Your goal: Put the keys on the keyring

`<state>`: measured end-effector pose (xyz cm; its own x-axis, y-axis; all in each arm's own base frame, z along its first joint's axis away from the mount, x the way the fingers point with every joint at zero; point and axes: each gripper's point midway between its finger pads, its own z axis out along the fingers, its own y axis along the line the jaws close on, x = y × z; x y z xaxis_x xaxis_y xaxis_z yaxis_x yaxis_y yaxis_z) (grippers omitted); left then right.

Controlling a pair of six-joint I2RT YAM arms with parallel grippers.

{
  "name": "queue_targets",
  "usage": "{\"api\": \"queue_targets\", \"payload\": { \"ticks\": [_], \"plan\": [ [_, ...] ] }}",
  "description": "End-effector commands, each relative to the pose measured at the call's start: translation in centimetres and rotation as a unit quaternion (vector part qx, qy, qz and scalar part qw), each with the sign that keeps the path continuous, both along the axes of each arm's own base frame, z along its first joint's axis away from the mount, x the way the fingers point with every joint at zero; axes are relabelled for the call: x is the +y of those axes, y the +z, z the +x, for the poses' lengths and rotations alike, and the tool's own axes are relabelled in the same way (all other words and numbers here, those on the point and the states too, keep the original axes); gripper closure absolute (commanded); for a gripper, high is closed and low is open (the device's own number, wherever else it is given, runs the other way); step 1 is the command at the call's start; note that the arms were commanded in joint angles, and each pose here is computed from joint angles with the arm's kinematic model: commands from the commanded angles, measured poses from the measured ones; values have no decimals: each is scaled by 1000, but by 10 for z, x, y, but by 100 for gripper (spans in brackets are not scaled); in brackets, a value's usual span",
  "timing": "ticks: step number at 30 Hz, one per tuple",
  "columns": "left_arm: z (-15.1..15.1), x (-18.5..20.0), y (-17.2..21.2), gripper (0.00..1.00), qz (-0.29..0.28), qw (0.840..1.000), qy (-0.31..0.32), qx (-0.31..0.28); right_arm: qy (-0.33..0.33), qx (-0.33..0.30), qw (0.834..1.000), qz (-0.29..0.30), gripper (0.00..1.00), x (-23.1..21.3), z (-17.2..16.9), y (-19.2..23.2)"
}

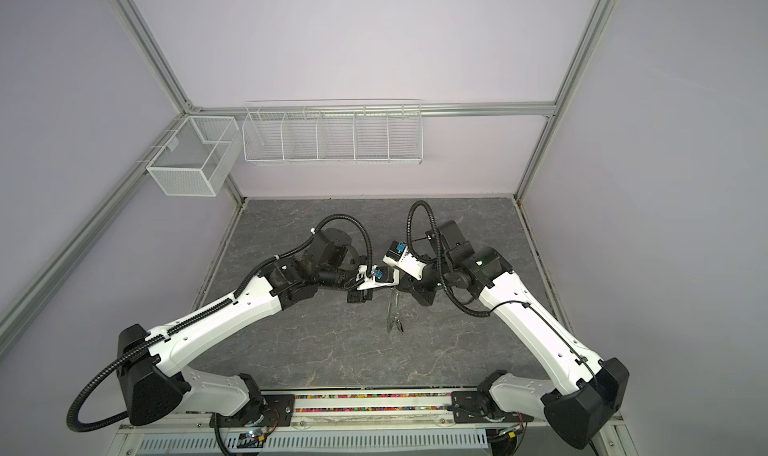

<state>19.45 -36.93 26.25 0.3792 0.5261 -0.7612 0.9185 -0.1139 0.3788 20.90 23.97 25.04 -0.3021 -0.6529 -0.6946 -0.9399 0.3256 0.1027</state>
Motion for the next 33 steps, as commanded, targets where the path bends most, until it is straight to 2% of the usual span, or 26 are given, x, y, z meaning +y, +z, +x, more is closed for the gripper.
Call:
{"api": "queue_targets", "payload": {
  "ticks": [1,3,13,15,18,23,28,33],
  "plan": [
    [-9,-2,0,92,-1,1000,-17,12,23,-36,999,31,93,8,2,15],
    [-9,-3,1,100,-5,1000,-19,13,24,-34,999,28,93,8,2,13],
    [-16,-4,-9,100,4,998,-30,46,-2,-70,997,32,93,4,14,22],
    [-14,-4,-7,100,-7,999,-19,48,-12,-69,997,29,86,2,17,21],
    [-5,-2,-1,100,-39,998,8,56,-39,-70,997,16,71,-10,22,16],
    [7,3,23,100,-125,989,37,72,-71,-67,994,43,59,-20,19,14],
    [19,5,46,100,-199,974,73,77,-107,-43,990,81,55,-17,20,9],
    [26,8,63,100,-250,961,92,77,-132,-48,986,95,53,-16,31,8]
  ]
}}
